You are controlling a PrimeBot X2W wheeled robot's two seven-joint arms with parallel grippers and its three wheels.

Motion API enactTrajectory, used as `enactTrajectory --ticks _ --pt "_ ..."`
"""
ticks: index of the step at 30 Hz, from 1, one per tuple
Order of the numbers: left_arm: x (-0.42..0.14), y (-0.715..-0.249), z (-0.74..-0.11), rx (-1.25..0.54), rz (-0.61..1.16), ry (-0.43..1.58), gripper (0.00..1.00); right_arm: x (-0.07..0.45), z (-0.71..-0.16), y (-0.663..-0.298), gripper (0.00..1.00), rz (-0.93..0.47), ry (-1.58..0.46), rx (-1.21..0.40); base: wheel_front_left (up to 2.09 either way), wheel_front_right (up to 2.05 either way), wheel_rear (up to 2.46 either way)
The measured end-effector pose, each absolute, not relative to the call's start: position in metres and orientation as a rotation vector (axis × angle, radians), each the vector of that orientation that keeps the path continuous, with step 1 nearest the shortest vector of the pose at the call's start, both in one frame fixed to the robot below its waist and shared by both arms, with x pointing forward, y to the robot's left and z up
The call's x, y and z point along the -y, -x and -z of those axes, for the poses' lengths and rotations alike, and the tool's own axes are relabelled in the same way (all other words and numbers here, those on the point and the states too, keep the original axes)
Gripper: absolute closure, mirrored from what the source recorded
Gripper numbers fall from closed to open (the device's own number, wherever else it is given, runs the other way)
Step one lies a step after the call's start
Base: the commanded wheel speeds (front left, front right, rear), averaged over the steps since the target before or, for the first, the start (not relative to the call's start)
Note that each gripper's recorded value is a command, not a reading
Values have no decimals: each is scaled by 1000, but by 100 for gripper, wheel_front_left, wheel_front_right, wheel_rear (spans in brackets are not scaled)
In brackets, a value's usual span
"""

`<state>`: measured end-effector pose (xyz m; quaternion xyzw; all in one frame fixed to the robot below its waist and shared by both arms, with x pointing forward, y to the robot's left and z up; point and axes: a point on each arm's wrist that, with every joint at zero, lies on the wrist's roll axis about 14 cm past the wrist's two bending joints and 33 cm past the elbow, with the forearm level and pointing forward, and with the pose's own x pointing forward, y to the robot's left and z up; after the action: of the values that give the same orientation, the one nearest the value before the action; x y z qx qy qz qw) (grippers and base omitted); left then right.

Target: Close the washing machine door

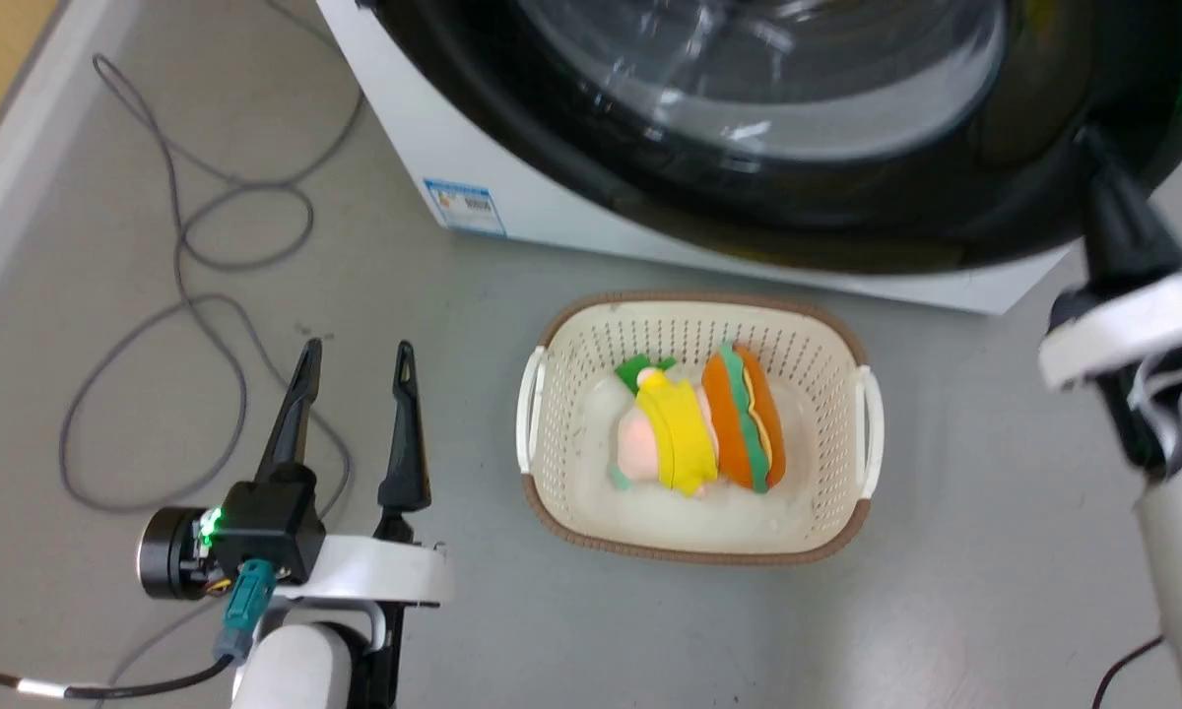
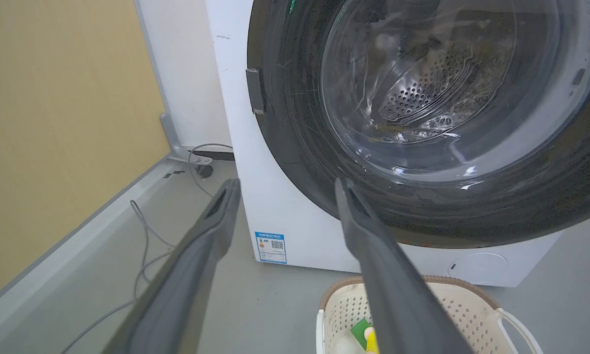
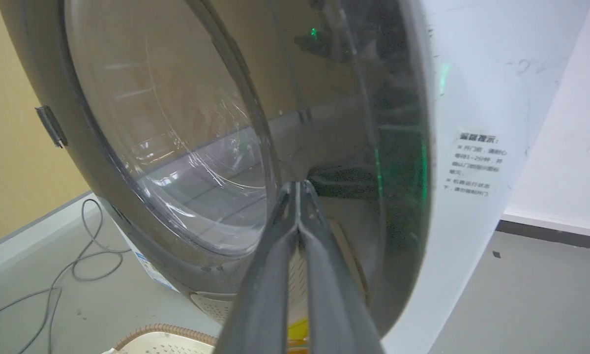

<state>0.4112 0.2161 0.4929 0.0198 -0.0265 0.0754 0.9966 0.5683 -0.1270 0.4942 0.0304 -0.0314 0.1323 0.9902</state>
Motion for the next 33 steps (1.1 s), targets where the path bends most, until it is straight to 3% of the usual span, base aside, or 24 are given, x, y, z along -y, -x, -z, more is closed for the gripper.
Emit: enactTrajectory --ticks 12,25,26,27,28,33 --pt "-218 -425 -478 19 -156 -40 0 146 -488 -622 100 -188 -32 50 0 0 0" --pt "-219 -425 -488 49 -174 -26 0 159 -515 -614 100 -162 17 102 0 0 0" --pt "-219 -424 -490 55 -174 -25 0 161 -522 -611 95 -157 17 121 0 0 0" --pt "-219 -423 -492 59 -176 -24 0 163 -528 -606 62 -154 16 140 0 0 0" --pt "-220 -422 -494 64 -178 -23 0 164 -535 -601 0 -150 12 157 0 0 0" --pt "-217 -413 -503 83 -172 -19 0 175 -569 -565 0 -117 13 257 0 0 0"
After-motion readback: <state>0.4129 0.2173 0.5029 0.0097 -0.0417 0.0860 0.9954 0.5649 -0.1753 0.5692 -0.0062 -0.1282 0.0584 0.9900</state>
